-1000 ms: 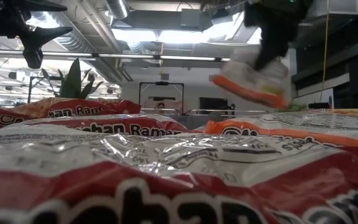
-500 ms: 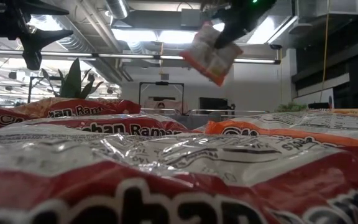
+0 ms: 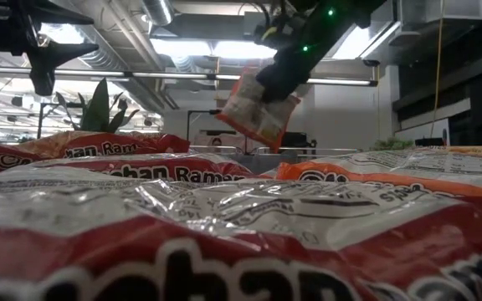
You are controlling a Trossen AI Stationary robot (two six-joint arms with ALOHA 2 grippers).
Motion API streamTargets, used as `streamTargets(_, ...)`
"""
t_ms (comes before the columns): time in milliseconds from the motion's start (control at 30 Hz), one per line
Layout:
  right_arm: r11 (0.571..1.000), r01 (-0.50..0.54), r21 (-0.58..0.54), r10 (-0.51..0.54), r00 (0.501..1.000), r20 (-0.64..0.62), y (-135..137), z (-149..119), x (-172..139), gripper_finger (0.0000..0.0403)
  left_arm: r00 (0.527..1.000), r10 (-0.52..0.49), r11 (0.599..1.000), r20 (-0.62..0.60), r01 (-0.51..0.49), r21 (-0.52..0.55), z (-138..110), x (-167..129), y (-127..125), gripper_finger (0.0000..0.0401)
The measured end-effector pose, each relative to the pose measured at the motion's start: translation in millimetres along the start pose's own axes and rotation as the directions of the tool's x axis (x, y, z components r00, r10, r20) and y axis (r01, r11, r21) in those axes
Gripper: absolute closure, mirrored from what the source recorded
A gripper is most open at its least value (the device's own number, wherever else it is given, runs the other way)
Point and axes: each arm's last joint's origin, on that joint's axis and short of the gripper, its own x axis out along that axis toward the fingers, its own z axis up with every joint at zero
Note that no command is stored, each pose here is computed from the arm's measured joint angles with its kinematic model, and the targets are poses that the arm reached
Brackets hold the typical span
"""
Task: Sort Maruchan noodles
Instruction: Put the orange noodle pack into the black bin
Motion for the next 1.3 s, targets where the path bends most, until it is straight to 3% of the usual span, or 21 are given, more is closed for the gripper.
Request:
streamTargets(533, 0.998, -0.057, -0.038, 0.056, 0.998, -0.032, 37.4, -15.5, 31.7, 0.0402, 1.000, 0.014, 0.999, -0.012, -0.014, 0.029, -2.4, 0.0, 1.4, 0.0234)
streamTargets(700, 0.996, 0.021, -0.092, -0.027, 0.997, -0.071, 44.8, -23.7, 40.3, 0.0402, 1.000, 0.017, 0.999, -0.010, -0.017, 0.028, -2.4, 0.0, 1.5, 0.0234)
streamTargets(1300, 0.976, 0.076, -0.202, -0.103, 0.986, -0.128, 63.0, -42.6, 60.5, 0.0393, 0.998, 0.063, 0.998, 0.011, -0.064, 0.029, -1.8, -0.1, 2.8, 0.0234)
